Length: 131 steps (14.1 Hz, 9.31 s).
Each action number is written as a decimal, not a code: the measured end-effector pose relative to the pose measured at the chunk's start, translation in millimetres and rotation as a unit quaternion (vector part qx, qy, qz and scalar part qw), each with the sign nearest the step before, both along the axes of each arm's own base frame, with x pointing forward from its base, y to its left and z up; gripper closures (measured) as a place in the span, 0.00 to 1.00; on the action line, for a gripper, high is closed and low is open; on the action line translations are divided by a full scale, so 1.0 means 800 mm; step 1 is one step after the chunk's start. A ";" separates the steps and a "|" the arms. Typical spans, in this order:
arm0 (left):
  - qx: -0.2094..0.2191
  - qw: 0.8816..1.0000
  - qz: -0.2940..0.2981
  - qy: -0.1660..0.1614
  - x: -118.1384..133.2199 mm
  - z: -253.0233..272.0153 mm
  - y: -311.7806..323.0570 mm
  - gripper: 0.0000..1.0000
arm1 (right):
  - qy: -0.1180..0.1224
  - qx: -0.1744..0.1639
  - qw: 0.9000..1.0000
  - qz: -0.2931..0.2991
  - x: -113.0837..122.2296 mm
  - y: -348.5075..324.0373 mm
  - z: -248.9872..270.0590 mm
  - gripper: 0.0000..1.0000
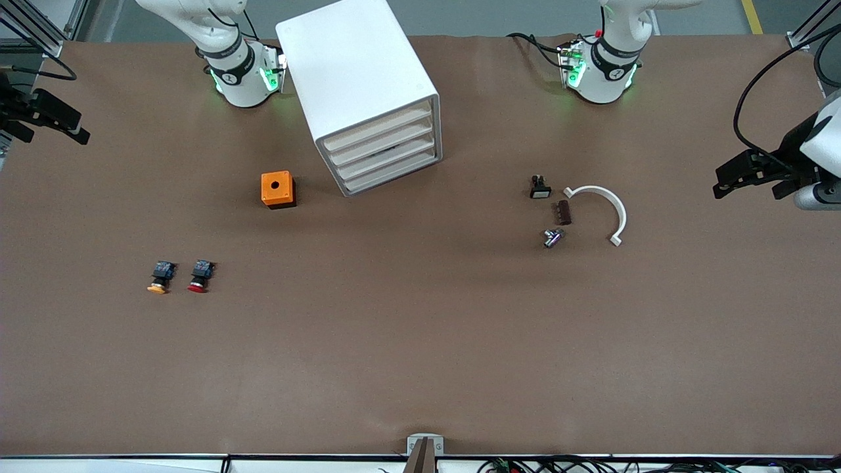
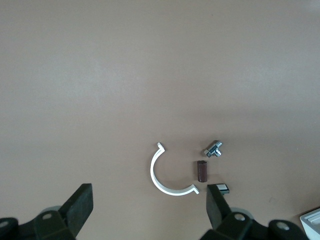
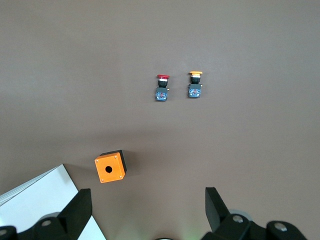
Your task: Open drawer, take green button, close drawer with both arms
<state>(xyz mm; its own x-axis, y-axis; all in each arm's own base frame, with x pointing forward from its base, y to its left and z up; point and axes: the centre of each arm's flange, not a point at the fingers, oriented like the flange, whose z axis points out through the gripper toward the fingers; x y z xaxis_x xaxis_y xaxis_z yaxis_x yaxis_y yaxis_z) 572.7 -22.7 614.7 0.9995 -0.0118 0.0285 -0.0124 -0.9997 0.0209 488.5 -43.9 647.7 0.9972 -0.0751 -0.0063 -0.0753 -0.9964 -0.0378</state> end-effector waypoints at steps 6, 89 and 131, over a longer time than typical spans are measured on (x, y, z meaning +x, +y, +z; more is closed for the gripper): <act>0.000 1.000 0.000 0.000 0.000 0.000 0.000 0.00 | 0.000 0.000 1.000 0.000 0.000 0.000 0.000 0.00; 0.330 0.412 0.624 0.577 -0.133 -0.630 -0.529 0.59 | 0.085 0.019 0.963 -0.257 0.081 0.193 -0.117 0.00; 0.310 0.418 0.640 0.565 -0.099 -0.624 -0.508 0.82 | 0.045 -0.007 0.881 -0.470 0.079 0.368 -0.148 0.00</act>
